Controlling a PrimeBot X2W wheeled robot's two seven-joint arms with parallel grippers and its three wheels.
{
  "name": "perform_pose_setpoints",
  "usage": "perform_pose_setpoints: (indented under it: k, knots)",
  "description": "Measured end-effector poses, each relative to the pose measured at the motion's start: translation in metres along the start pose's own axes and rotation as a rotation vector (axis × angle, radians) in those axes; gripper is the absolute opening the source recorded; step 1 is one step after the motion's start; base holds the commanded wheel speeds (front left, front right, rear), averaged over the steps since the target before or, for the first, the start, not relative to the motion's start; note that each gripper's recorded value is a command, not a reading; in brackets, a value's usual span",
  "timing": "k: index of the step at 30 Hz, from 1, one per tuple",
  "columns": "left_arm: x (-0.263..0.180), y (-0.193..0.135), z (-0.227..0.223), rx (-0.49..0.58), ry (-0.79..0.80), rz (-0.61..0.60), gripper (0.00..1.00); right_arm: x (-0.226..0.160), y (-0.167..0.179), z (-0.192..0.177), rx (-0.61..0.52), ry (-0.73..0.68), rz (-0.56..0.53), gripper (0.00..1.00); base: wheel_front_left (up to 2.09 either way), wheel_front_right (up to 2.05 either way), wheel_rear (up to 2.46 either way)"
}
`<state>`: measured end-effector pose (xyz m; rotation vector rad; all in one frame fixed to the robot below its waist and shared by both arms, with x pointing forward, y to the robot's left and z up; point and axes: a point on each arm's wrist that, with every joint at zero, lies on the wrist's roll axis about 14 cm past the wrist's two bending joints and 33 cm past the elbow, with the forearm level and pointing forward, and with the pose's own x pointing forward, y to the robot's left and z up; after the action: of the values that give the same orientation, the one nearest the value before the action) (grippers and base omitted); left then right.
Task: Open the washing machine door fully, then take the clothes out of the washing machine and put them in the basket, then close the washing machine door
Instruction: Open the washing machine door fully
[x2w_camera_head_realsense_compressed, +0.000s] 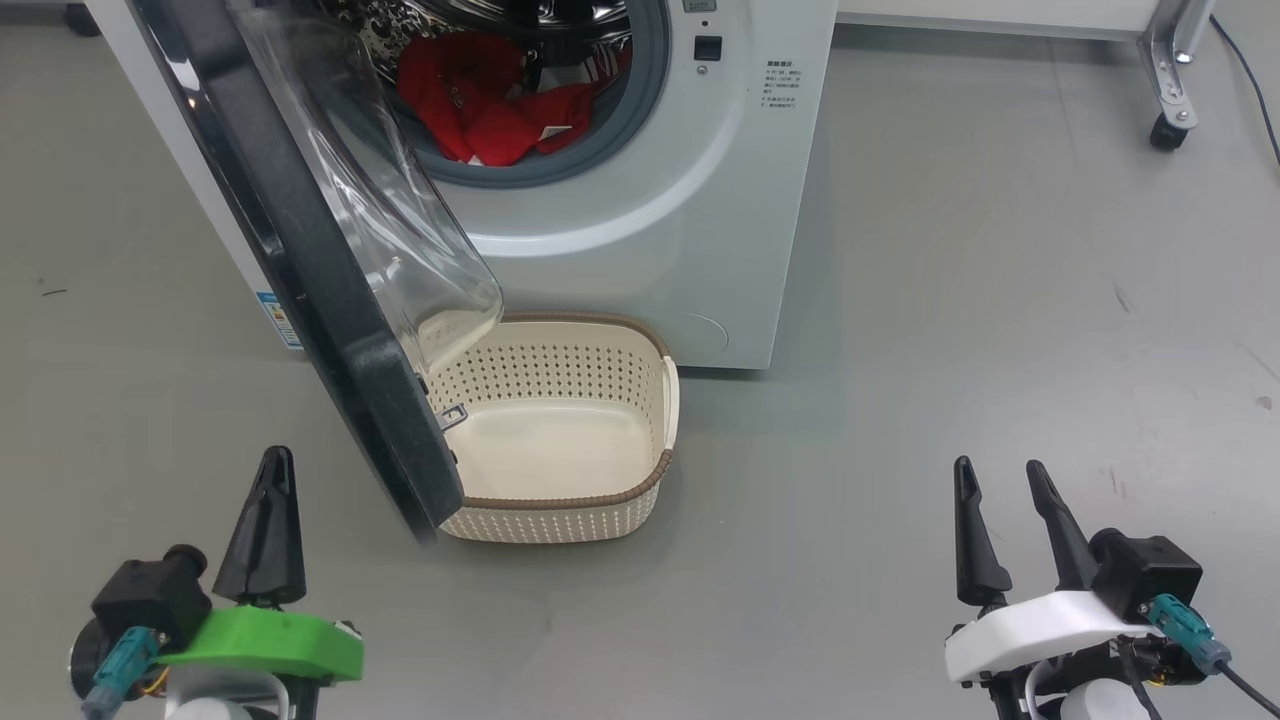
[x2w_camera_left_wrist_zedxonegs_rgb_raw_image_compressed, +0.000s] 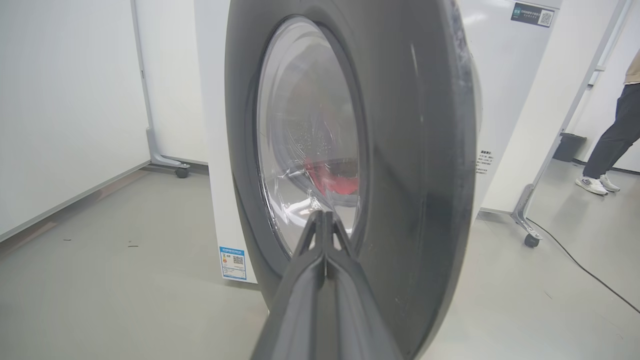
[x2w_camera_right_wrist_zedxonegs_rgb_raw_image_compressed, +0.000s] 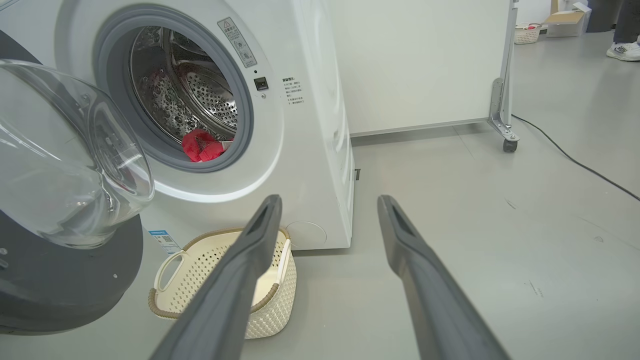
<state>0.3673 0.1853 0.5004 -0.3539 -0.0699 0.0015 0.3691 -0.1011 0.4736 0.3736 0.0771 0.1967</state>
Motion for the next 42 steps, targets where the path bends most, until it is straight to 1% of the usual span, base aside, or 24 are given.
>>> perform_pose_setpoints:
  k: [4,8,15,22,23,26,28,34,39,42]
  knots:
    - [0.005,0.002,0.02,-0.007,-0.062,0.006,0.0,0.0,-0.001,0.001,-0.002,-0.003,-0.005,1.0,0.0,0.0,0.0]
    - [0.016,-0.002,0.051,-0.003,-0.158,-0.012,0.0,0.0,0.0,0.0,-0.001,-0.002,0.0,1.0,0.0,0.0,0.0]
    - [0.027,-0.018,0.099,0.008,-0.304,-0.065,0.0,-0.001,0.002,0.0,0.009,-0.007,0.002,1.0,0.0,0.0,0.0]
    - [0.032,-0.032,0.144,0.052,-0.431,-0.12,0.0,-0.002,0.0,0.0,0.009,-0.008,-0.007,1.0,0.0,0.0,0.0]
    - [0.033,-0.037,0.155,0.066,-0.46,-0.139,0.0,-0.003,-0.001,0.001,0.01,-0.009,-0.008,1.0,0.0,0.0,0.0]
    - [0.034,-0.05,0.167,0.078,-0.497,-0.181,0.0,-0.003,-0.001,0.002,0.005,-0.013,-0.006,1.0,0.0,0.0,0.0]
    - [0.034,-0.055,0.17,0.081,-0.507,-0.195,0.0,-0.003,-0.001,0.002,0.005,-0.015,-0.007,1.0,0.0,0.0,0.0]
    - [0.032,-0.086,0.175,0.097,-0.525,-0.285,0.0,-0.004,0.0,0.004,0.005,-0.022,-0.002,1.0,0.0,0.0,0.0]
    - [0.032,-0.11,0.159,0.099,-0.463,-0.356,0.0,-0.005,0.0,0.005,0.009,-0.028,-0.006,1.0,0.0,0.0,0.0]
    - [0.034,-0.123,0.14,0.097,-0.387,-0.392,0.0,-0.006,0.0,0.005,0.01,-0.029,-0.005,1.0,0.0,0.0,0.0]
